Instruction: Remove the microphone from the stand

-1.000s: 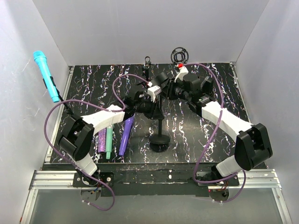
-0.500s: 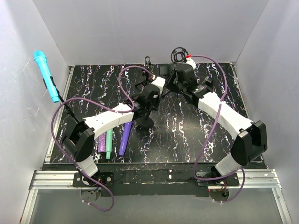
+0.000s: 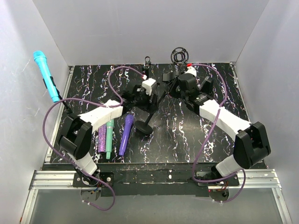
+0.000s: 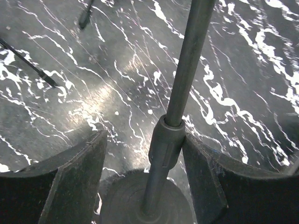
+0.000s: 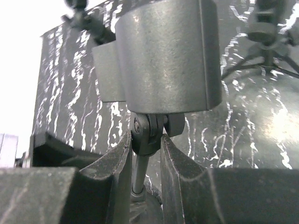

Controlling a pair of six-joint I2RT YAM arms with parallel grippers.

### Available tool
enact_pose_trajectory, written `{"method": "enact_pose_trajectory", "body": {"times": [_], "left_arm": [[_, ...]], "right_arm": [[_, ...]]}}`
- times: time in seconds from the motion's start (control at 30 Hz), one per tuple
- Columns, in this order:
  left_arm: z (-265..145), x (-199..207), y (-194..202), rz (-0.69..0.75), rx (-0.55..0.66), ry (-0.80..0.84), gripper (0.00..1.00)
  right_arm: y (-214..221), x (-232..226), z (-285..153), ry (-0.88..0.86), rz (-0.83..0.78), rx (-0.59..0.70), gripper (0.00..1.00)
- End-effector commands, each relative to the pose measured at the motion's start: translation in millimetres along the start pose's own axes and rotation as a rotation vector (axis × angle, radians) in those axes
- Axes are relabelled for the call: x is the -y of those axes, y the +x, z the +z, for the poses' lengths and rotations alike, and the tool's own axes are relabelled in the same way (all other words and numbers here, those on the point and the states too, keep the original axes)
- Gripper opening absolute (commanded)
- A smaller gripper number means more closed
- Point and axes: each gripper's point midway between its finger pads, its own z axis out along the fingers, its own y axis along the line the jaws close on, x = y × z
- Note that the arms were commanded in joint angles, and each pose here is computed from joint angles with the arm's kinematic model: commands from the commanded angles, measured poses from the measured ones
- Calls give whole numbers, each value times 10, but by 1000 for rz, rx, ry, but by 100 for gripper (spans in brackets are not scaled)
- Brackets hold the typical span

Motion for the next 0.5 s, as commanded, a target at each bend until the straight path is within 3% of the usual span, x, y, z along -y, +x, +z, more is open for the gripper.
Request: {"method": "enact_pose_trajectory", "body": {"times": [0.0, 0.1, 0.2, 0.37, 0.47], "left_arm": [[-391, 413, -150, -32, 68, 379, 64], [-437, 623, 18, -44, 30, 530, 62], [-428, 764, 152, -52, -10, 629, 55], [-334, 728, 145, -36, -2, 609, 33], [-260, 645, 11, -31, 28, 542, 6]], "right_arm": [[67, -317, -181, -284, -213, -20, 1], [129, -415, -271, -369, -237, -38, 1], [132, -429, -295, -378, -224, -44, 1], [97, -448, -322, -382, -229, -35, 1], [87, -437, -331, -369, -220, -39, 1]]}}
